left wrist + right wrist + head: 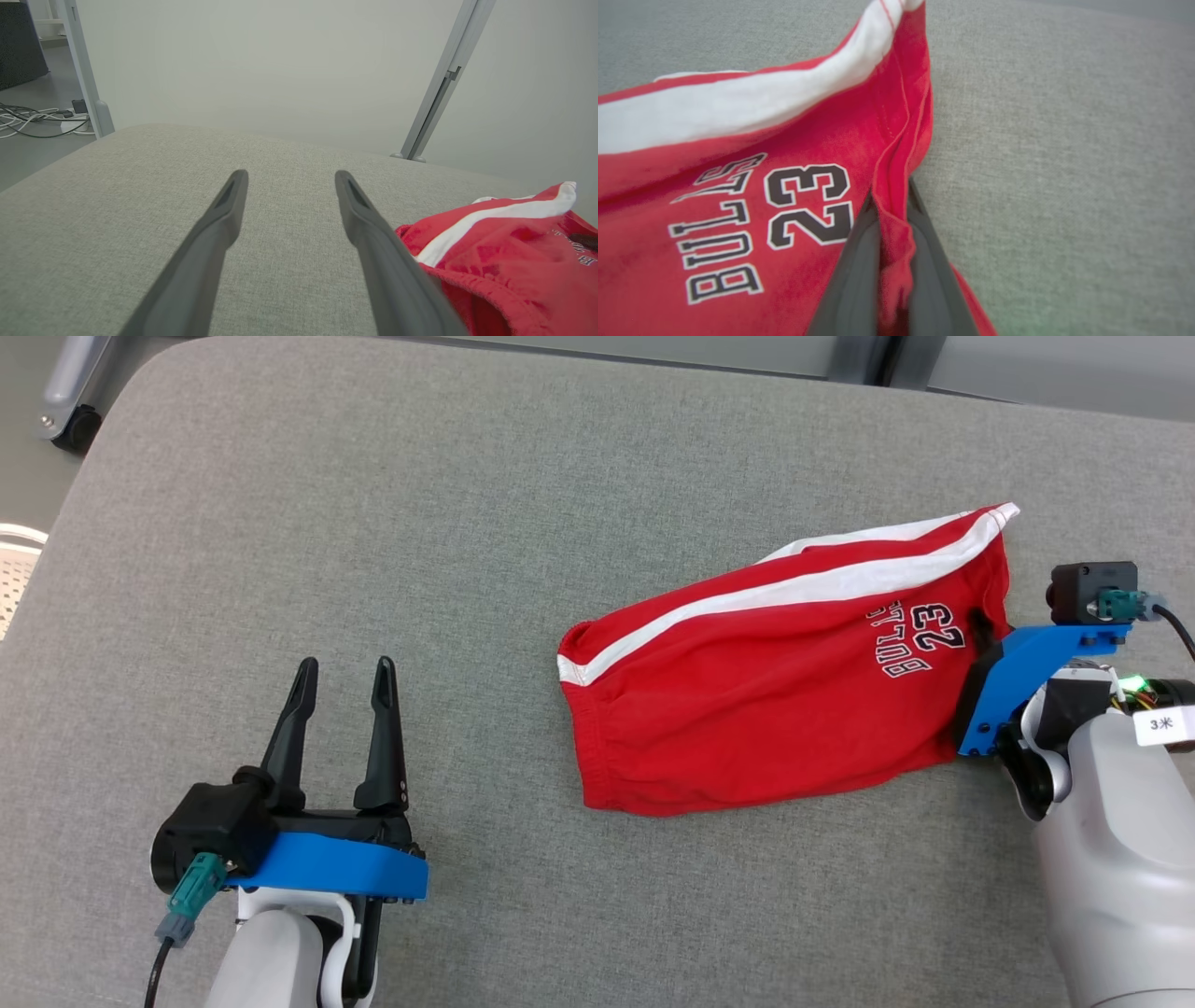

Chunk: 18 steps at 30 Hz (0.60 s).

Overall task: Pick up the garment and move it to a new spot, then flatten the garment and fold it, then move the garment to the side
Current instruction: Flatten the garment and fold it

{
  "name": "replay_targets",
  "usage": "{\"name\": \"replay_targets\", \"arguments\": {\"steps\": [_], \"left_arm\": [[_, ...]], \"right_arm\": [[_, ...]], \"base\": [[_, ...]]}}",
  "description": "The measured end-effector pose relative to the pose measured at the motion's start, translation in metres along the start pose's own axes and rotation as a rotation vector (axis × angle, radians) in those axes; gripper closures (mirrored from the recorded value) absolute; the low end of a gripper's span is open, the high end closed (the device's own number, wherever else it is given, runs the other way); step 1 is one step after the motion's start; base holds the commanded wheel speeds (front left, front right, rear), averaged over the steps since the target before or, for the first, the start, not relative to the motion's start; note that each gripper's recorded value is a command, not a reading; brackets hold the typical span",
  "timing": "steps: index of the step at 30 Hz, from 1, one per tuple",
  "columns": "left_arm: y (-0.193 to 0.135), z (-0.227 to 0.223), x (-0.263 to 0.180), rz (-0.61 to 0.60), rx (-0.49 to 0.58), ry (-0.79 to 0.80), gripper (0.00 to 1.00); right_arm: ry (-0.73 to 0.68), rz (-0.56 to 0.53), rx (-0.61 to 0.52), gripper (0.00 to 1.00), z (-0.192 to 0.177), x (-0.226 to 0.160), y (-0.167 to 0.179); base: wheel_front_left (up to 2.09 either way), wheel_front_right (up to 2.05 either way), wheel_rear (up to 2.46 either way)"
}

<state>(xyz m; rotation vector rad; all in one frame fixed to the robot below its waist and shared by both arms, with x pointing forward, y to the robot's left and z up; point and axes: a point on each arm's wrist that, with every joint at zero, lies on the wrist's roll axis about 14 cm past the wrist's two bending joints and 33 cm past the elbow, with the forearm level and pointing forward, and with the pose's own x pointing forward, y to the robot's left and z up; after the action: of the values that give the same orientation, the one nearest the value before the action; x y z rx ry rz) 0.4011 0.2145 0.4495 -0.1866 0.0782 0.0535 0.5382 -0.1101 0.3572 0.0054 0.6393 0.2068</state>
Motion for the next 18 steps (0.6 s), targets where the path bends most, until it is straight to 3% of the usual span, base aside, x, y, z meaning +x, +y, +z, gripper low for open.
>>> {"name": "replay_targets", "arguments": {"steps": [9,18], "left_arm": [[-0.005,0.004,-0.007,-0.014,-0.002,-0.013,0.0],[-0.02,0.011,-0.011,-0.062,0.004,-0.033,0.0]], "right_arm": [[-0.162,-0.087,0.098,1.0,0.025,-0.028,-0.035],[-0.278,-0.285,0.053,1.0,0.046,-0.089,-0.098]], "base": [[0.0,0.0,0.0],[0.0,0.0,0.0]]}}
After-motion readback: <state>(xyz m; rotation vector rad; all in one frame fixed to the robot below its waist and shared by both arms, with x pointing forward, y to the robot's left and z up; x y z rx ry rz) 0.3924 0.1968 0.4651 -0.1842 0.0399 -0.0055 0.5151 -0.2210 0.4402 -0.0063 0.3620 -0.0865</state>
